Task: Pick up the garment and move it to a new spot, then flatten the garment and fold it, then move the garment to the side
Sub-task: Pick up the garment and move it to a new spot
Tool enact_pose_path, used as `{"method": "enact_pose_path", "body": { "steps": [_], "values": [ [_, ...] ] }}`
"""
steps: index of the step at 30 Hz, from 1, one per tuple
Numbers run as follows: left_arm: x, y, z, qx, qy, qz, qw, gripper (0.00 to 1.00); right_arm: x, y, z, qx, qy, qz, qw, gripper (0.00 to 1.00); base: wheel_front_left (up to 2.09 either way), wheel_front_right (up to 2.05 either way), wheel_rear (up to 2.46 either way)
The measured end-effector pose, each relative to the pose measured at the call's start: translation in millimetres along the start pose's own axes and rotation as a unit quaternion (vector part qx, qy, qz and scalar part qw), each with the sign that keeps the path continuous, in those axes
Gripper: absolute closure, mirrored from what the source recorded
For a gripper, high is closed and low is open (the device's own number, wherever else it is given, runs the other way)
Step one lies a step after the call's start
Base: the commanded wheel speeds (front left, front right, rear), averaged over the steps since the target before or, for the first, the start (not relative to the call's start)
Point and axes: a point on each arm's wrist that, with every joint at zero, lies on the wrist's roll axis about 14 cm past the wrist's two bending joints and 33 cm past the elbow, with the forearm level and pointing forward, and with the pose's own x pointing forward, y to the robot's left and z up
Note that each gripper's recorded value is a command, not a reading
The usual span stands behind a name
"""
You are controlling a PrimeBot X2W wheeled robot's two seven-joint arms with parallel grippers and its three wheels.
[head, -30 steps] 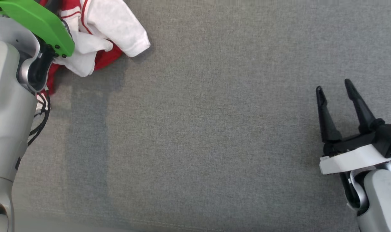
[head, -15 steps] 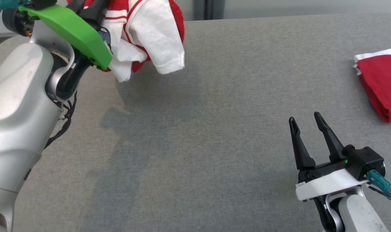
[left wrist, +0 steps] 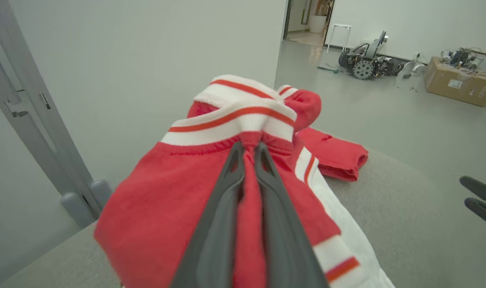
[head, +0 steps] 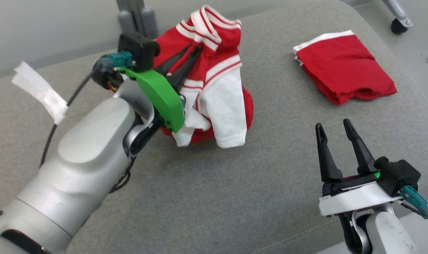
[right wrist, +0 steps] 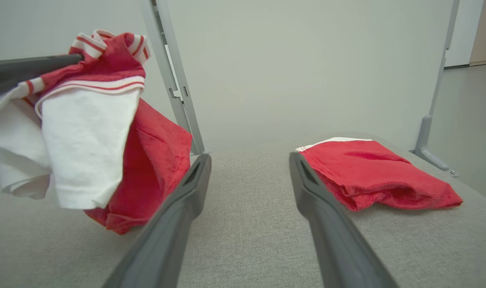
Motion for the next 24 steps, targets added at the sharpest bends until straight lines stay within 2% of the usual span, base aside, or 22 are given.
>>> {"method": "enact_pose_path", "body": {
  "steps": [3,6,10,11,12,13,18,24],
  "values": [
    [8,-8,-49,-0.016,0.042,-0.01,0.999,1.0,2,-4,-3,-0.001,0.004,-0.01,1.0,0.0,0.0,0.0,0.0],
    [6,-2,-104,-0.021,0.092,-0.003,0.996,1.0,8,-5,-9,-0.002,0.012,-0.013,1.0,0.0,0.0,0.0,0.0],
    [4,4,-152,-0.028,0.13,0.005,0.991,1.0,10,-11,-22,-0.005,0.031,-0.025,0.999,0.0,0.0,0.0,0.0],
    [5,2,-160,-0.029,0.134,0.004,0.991,0.74,10,-13,-25,-0.006,0.036,-0.027,0.999,0.0,0.0,0.0,0.0],
    [7,1,-167,-0.031,0.137,0.003,0.99,0.05,10,-14,-29,-0.006,0.042,-0.03,0.999,0.0,0.0,0.0,0.0],
    [9,-1,-170,-0.035,0.135,0.003,0.99,0.0,9,-15,-31,-0.007,0.045,-0.032,0.998,0.0,0.0,0.0,0.0],
    [11,-9,-167,-0.031,0.116,0.016,0.993,0.0,6,-14,-37,-0.006,0.055,-0.032,0.998,0.0,0.0,0.0,0.0],
    [-10,3,-138,-0.042,0.052,0.106,0.992,0.0,-3,-8,-43,0.0,0.066,-0.023,0.998,0.0,0.0,0.0,0.0]
  ]
}}
